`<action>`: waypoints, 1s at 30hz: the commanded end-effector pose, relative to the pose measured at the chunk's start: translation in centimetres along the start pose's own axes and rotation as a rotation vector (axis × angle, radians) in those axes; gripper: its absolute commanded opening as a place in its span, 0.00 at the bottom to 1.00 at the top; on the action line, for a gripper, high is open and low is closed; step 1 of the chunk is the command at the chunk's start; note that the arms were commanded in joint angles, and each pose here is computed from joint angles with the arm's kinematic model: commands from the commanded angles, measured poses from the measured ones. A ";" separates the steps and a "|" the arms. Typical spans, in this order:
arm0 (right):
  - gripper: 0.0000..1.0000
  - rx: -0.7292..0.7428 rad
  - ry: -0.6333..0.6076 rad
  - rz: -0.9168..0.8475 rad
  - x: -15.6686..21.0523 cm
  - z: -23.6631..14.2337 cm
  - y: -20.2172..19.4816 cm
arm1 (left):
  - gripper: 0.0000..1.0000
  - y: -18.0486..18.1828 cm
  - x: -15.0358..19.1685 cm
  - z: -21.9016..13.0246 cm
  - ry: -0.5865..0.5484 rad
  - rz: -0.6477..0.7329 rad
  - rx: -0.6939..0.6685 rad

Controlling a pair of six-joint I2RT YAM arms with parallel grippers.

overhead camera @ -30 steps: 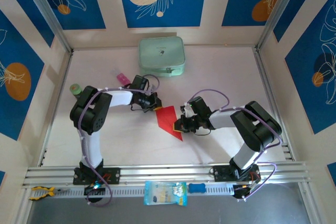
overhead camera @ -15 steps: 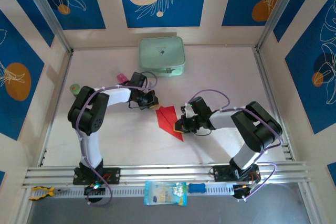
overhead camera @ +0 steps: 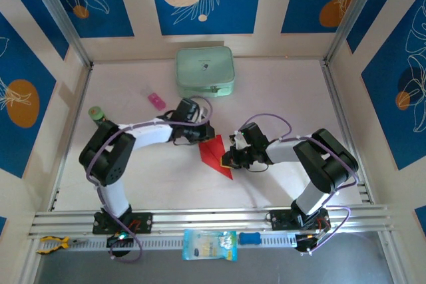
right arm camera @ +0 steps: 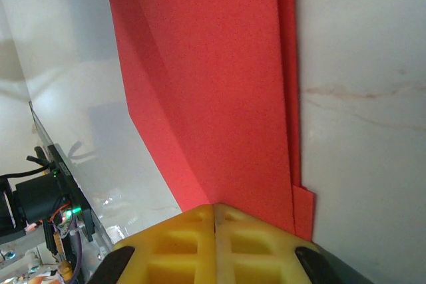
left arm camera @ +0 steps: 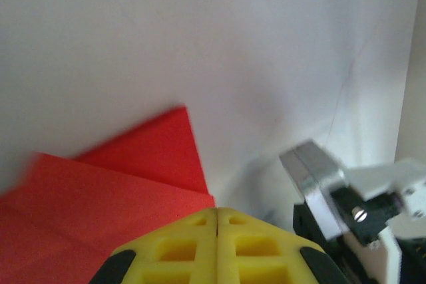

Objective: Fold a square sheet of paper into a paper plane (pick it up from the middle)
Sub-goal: Fourth fold the wing at the center of the table.

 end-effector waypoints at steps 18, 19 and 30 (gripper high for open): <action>0.00 0.092 0.017 0.020 -1.5 -0.8 1.5 | 0.04 7.5 2.1 3.5 0.073 -0.087 -0.157; 0.00 0.093 0.012 0.021 -1.8 -0.6 1.5 | 0.04 7.5 2.1 3.5 0.075 -0.085 -0.155; 0.00 0.183 0.054 0.090 0.1 0.6 -1.3 | 0.04 7.5 2.1 3.5 0.077 -0.088 -0.146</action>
Point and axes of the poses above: each hand's point on the last joint's axis, 136 mm out from that joint toward the fingers, its own z axis out along the fingers, its own y axis along the line the jaws close on, x = y × z, the point moved 3 cm from there along -z, back along the fingers, and after that the axes turned 13 degrees about -z, right-handed, at the moved point
